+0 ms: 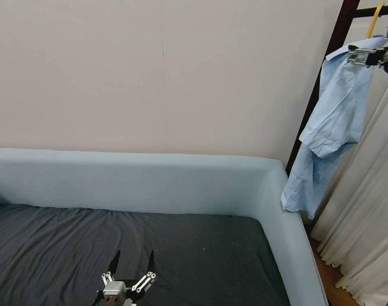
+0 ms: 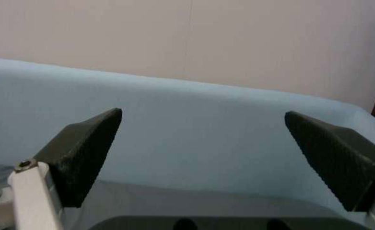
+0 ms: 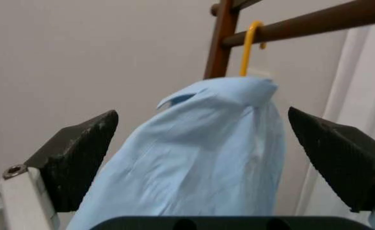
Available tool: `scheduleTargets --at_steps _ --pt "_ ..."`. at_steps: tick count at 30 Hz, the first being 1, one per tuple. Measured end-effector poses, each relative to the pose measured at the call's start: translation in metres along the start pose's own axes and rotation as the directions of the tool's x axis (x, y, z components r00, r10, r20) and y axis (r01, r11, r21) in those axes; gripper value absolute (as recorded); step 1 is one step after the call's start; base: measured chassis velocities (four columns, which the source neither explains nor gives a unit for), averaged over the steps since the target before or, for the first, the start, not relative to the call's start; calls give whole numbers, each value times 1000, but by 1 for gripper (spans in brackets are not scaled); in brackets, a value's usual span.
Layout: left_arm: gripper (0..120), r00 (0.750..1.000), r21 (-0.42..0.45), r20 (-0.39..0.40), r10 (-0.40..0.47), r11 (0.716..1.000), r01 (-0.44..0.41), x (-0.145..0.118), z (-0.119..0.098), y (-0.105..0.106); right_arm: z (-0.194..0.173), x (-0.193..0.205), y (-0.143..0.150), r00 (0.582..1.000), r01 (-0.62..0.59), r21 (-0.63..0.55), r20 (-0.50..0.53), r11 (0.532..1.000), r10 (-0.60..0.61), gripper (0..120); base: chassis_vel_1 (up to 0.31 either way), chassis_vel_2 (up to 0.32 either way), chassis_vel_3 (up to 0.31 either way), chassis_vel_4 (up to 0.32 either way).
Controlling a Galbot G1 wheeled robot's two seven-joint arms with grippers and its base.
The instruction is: Pick up the clothes from the sofa and hang them on the clothes hanger.
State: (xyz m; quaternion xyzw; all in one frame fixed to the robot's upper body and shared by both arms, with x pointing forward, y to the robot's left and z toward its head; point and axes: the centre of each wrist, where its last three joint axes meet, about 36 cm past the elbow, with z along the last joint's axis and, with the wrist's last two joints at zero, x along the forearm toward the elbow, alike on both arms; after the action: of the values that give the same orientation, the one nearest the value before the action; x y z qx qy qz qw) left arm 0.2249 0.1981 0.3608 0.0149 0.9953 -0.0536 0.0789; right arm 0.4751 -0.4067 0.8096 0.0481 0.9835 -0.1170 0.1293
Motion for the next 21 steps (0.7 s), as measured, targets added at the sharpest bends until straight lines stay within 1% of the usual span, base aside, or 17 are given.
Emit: scheduleTargets --at_steps 2,3,4,5,7,8,9,11,14,15,18,20,21 --pt "100 1000 0 0 0 1000 0 0 0 0 13 22 7 998 61 -9 12 998 -60 100 0 0 0 0" --pt "100 1000 0 0 0 1000 0 0 0 0 24 28 10 996 83 -17 11 996 -83 100 0 0 0 0" --pt "100 1000 0 0 0 1000 0 0 0 0 43 32 17 994 109 -32 2 994 -109 100 0 0 0 0" --pt "100 1000 0 0 0 1000 0 0 0 0 43 32 17 994 109 -32 2 994 -109 100 0 0 0 0" --pt "100 1000 0 0 0 1000 0 0 0 0 80 45 32 987 161 -75 5 984 -161 100 0 0 0 0" --pt "100 1000 0 0 0 1000 0 0 0 0 94 55 33 986 168 -83 11 982 -167 100 0 0 0 0" --pt "100 1000 0 0 0 1000 0 0 0 0 94 55 33 986 168 -83 11 982 -167 100 0 0 0 0" --pt "100 1000 0 0 0 1000 0 0 0 0 121 76 34 986 167 -102 -4 981 -168 100 0 0 0 0" --pt "100 1000 0 0 0 1000 0 0 0 0 162 129 35 990 128 -126 -35 984 -133 100 10 1 -34 -5" --pt "100 1000 0 0 0 1000 0 0 0 0 162 129 35 990 128 -126 -35 984 -133 100 0 0 0 0" --pt "100 1000 0 0 0 1000 0 0 0 0 202 195 48 990 127 -80 -47 989 -131 100 0 0 0 0" --pt "100 1000 0 0 0 1000 0 0 0 0 217 225 57 991 119 -79 -56 990 -123 100 0 0 0 0" --pt "100 1000 0 0 0 1000 0 0 0 0 217 225 57 991 119 -79 -56 990 -123 100 0 0 0 0"
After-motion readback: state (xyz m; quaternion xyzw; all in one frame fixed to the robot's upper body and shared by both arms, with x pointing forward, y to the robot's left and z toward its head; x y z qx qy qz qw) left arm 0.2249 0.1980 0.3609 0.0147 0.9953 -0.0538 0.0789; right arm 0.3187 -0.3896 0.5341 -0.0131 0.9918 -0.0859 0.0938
